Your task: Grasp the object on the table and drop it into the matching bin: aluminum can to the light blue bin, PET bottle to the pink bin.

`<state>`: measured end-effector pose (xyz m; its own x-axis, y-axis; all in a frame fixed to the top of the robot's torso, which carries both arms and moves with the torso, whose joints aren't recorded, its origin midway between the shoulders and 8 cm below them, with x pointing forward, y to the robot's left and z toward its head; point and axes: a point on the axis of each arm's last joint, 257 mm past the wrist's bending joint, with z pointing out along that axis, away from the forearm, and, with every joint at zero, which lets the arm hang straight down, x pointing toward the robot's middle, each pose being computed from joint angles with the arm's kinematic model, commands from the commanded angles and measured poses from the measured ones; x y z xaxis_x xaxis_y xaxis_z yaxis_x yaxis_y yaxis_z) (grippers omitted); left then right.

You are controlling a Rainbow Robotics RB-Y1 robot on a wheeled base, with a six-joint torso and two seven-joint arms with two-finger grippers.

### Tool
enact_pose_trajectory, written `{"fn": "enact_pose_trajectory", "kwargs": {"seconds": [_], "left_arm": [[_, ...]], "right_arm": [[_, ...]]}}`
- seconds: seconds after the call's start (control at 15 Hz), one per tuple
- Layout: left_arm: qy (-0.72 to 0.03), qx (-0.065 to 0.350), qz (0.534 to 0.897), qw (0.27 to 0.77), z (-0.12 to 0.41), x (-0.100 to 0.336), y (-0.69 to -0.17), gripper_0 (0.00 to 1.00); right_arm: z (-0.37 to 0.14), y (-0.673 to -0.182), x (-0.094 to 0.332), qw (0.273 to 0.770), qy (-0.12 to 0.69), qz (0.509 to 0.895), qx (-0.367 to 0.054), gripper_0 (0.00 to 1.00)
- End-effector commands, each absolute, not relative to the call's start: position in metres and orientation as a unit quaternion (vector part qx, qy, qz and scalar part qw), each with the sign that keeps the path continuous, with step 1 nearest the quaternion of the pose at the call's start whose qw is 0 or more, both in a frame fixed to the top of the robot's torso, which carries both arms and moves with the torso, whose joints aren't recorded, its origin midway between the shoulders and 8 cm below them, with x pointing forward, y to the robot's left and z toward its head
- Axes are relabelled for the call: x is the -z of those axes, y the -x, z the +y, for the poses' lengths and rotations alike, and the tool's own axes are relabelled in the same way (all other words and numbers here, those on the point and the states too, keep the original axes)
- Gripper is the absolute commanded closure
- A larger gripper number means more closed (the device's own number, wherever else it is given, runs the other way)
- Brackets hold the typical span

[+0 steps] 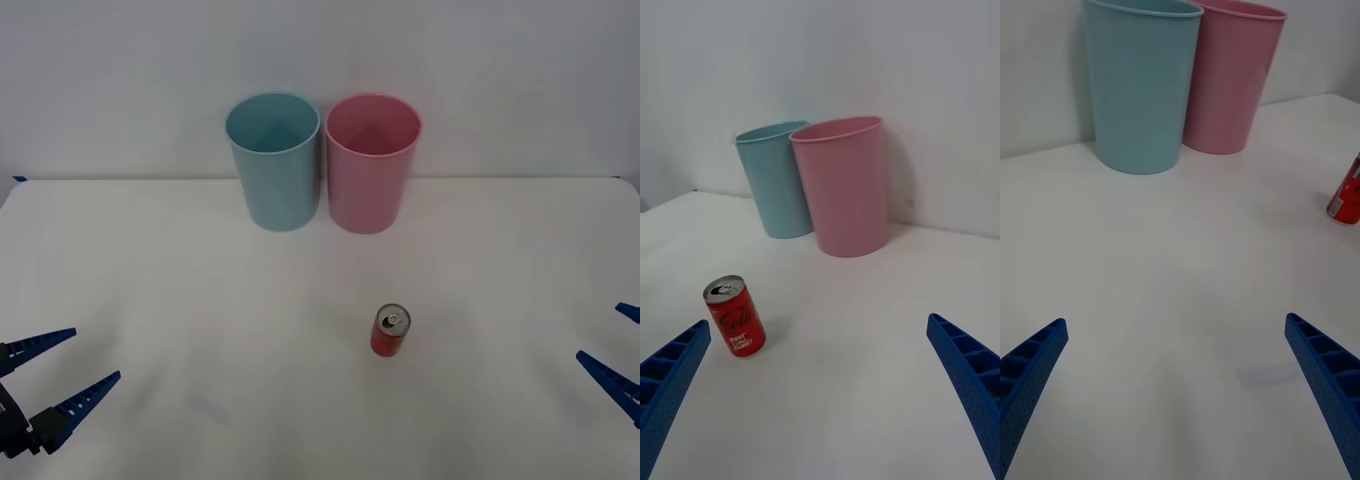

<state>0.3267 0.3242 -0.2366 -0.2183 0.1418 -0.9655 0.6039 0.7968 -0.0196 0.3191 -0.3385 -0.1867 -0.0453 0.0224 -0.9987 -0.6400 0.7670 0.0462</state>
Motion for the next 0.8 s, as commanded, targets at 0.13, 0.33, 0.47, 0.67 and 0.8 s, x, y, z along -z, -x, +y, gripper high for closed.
{"fn": "enact_pose_trajectory", "kwargs": {"seconds": [0.13, 0.33, 0.47, 0.67, 0.8], "left_arm": [[-0.247, 0.201, 0.754, 0.574, 0.324, 0.237, -0.327, 0.00], [-0.247, 0.201, 0.754, 0.574, 0.324, 0.237, -0.327, 0.00], [-0.247, 0.201, 0.754, 0.574, 0.324, 0.237, -0.327, 0.00], [-0.247, 0.201, 0.754, 0.574, 0.324, 0.237, -0.327, 0.00], [-0.247, 0.201, 0.754, 0.574, 0.324, 0.237, -0.327, 0.00]], "right_arm": [[-0.320, -0.314, 0.213, 0.631, 0.236, 0.686, -0.275, 0.00], [-0.309, -0.312, 0.236, 0.614, 0.239, 0.690, -0.299, 0.00], [-0.298, -0.311, 0.250, 0.606, 0.242, 0.692, -0.309, 0.00], [-0.277, -0.309, 0.264, 0.604, 0.257, 0.688, -0.312, 0.00], [-0.267, -0.313, 0.271, 0.614, 0.281, 0.679, -0.288, 0.00]]}}
